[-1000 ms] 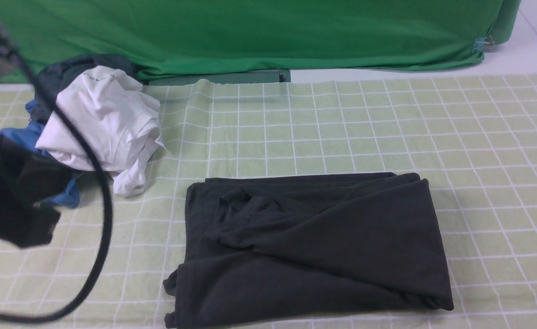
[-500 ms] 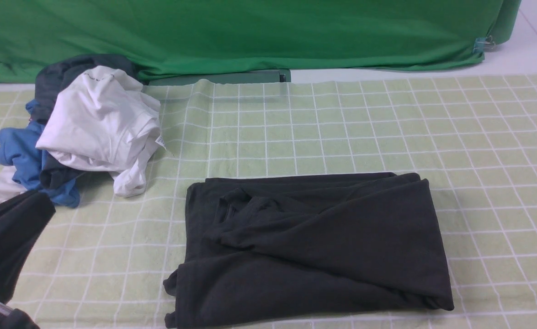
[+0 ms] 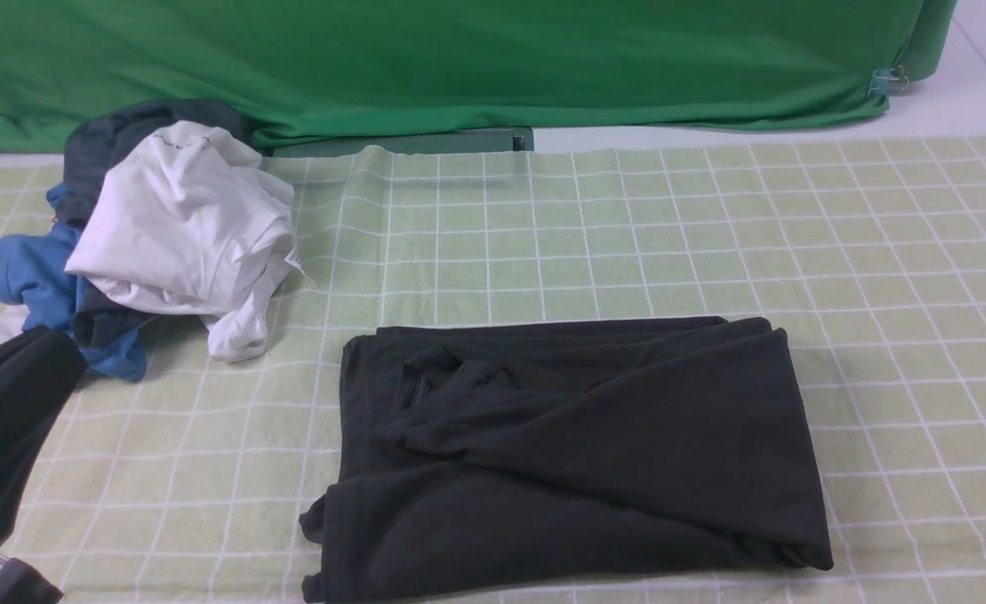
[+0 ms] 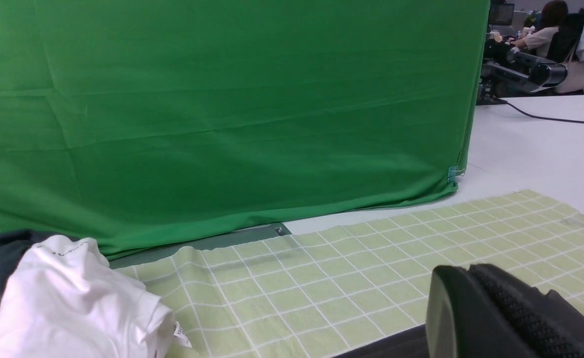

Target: Fold a long-sleeved shirt over a green coffee tablecloth.

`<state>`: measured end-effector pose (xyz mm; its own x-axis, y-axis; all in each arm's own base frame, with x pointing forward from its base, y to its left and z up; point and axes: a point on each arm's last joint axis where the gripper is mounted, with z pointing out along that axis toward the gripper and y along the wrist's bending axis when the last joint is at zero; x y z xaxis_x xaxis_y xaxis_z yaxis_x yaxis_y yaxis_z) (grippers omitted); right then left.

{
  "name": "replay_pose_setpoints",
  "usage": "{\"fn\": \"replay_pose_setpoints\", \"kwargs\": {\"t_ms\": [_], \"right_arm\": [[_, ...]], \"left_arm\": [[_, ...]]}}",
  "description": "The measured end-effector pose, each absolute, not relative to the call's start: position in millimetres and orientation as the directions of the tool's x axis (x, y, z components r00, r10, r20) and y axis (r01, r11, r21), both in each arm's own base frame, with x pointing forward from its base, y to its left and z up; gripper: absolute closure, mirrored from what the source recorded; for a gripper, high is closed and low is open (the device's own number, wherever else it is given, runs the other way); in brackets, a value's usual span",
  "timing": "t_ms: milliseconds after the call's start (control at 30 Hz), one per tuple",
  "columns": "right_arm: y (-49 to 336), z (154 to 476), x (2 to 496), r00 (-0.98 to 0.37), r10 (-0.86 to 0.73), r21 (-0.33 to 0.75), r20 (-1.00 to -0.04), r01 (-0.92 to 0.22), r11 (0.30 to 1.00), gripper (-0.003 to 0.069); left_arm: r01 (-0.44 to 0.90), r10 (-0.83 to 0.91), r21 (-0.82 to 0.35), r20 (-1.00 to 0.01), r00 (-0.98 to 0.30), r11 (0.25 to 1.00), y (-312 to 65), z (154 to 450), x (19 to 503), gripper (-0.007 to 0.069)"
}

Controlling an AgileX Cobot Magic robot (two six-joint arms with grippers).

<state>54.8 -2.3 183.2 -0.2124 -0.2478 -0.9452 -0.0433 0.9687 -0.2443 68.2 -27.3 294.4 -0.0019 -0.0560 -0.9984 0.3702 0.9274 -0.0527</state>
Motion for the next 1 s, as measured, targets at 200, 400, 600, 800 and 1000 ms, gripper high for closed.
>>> {"fn": "replay_pose_setpoints", "kwargs": {"t_ms": [200, 400, 600, 800, 1000], "right_arm": [[-2.3, 183.2, 54.8, -0.212, -0.249, -0.245, -0.945, -0.043, 0.969, 0.0418], [-2.3, 183.2, 54.8, -0.212, -0.249, -0.245, -0.945, -0.043, 0.969, 0.0418], [-2.3, 183.2, 54.8, -0.212, -0.248, -0.244, -0.945, -0.043, 0.969, 0.0418], [-2.3, 183.1, 54.7, -0.213, -0.248, -0.244, -0.945, -0.043, 0.969, 0.0418], [-2.3, 183.1, 54.7, -0.213, -0.248, -0.244, -0.945, -0.044, 0.969, 0.0418]], "left_arm": [[0.368, -0.038, -0.033, -0.999, 0.005, 0.929, -27.1, 294.4, 68.3, 0.0612], [0.358, 0.028, 0.038, -0.999, 0.031, 0.933, -26.3, 294.4, 68.6, 0.0612], [0.345, 0.065, 0.083, -0.996, 0.061, 0.935, -25.3, 295.8, 68.5, 0.0612], [0.208, 0.045, 0.063, -0.995, 0.091, 0.976, -14.5, 285.5, 66.6, 0.0612], [0.035, -0.006, -0.002, -0.995, 0.102, 0.999, -2.1, 257.6, 57.2, 0.0612]]}}
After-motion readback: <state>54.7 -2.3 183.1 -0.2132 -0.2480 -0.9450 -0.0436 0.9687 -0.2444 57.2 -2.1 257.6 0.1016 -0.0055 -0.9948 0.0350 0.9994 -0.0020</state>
